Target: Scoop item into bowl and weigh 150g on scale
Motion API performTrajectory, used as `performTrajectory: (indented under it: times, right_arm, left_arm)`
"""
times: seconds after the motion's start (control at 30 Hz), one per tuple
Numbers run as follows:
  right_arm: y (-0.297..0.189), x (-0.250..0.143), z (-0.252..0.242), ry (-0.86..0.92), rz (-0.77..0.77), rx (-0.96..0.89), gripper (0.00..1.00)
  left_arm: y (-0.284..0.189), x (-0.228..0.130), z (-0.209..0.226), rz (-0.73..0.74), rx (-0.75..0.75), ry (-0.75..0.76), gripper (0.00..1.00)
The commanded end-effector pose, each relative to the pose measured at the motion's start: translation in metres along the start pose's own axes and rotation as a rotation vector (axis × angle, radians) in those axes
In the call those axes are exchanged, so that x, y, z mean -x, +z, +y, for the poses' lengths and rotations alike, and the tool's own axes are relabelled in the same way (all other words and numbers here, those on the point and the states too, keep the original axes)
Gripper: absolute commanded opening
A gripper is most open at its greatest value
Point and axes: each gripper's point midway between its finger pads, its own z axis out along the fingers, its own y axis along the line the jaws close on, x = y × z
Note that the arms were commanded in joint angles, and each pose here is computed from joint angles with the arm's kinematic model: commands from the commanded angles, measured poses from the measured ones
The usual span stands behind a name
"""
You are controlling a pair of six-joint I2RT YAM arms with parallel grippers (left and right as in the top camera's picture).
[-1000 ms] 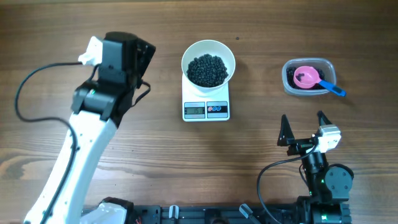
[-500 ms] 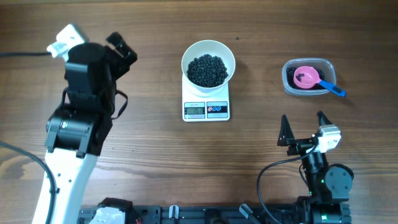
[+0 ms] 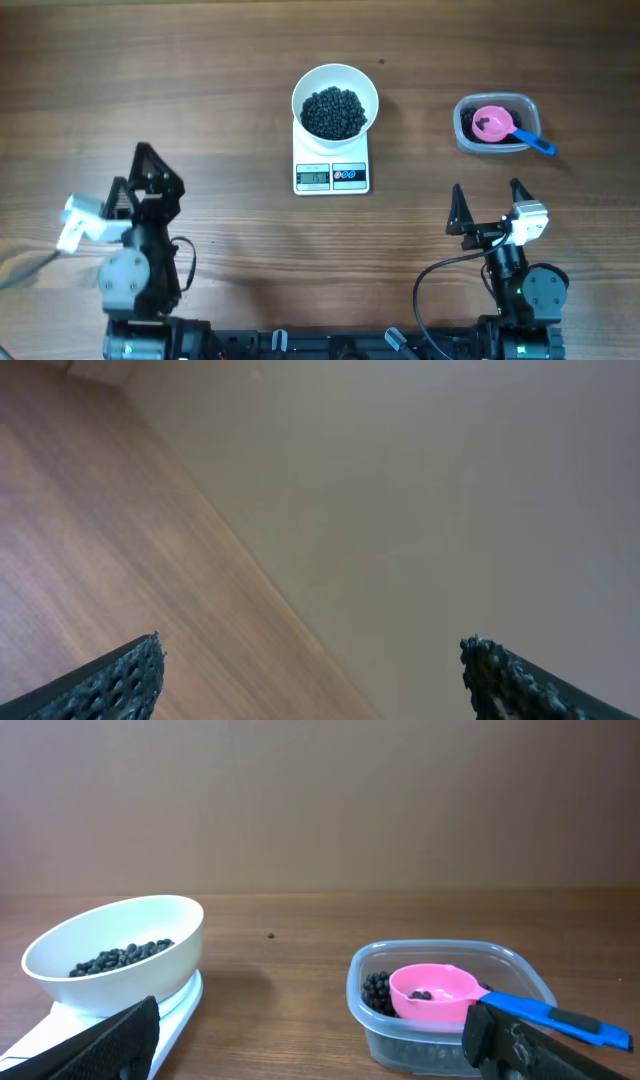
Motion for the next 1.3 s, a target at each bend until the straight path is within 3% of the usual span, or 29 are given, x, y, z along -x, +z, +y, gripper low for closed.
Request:
performTrajectory:
  times: [0.0, 0.23, 0.4, 0.47, 0.57, 0.73, 0.83, 0.93, 0.97, 1.27]
  right_arm:
    - [-0.001, 0.003, -0.004, 0.009, -0.013, -0.021, 1.0]
    - [-0.001, 0.003, -0.004, 0.009, -0.012, -0.021, 1.0]
    - [-0.001, 0.003, -0.004, 0.01, -0.012, -0.021, 1.0]
    - [-0.001, 0.003, -0.004, 0.009, -0.013, -0.021, 1.0]
    - [-0.001, 0.003, -0.004, 0.009, -0.013, -0.021, 1.0]
    - [-0.001, 0.003, -0.004, 0.009, -0.013, -0.021, 1.0]
    - [-0.001, 0.003, -0.004, 0.009, -0.013, -0.021, 1.0]
    - [-0.001, 0.003, -0.004, 0.009, -0.012, -0.021, 1.0]
    - [-0.001, 0.003, -0.004, 0.009, -0.012, -0.021, 1.0]
    - [-0.001, 0.003, -0.004, 0.009, -0.013, -0.021, 1.0]
  left_arm:
    - [-0.014, 0.008, 0.012, -0.075, -0.036, -0.063, 1.0]
    - [-0.031, 0.007, 0.025, -0.137, -0.106, -0.097, 1.0]
    - [-0.028, -0.008, 0.031, -0.07, -0.089, -0.068, 1.0]
    - [-0.028, -0.02, 0.032, -0.014, -0.093, 0.055, 1.0]
    - [-0.033, -0.04, 0.005, 0.069, -0.259, 0.352, 1.0]
    - [-0.028, -0.051, 0.005, 0.039, -0.329, 0.371, 1.0]
    - [-0.02, -0.057, 0.018, -0.02, -0.33, 0.357, 1.0]
    - [-0.014, -0.081, 0.047, 0.086, -0.222, 0.39, 1.0]
    - [-0.015, -0.101, 0.068, 0.184, -0.157, 0.42, 1.0]
    - [-0.016, -0.104, 0.063, 0.19, -0.187, 0.449, 1.0]
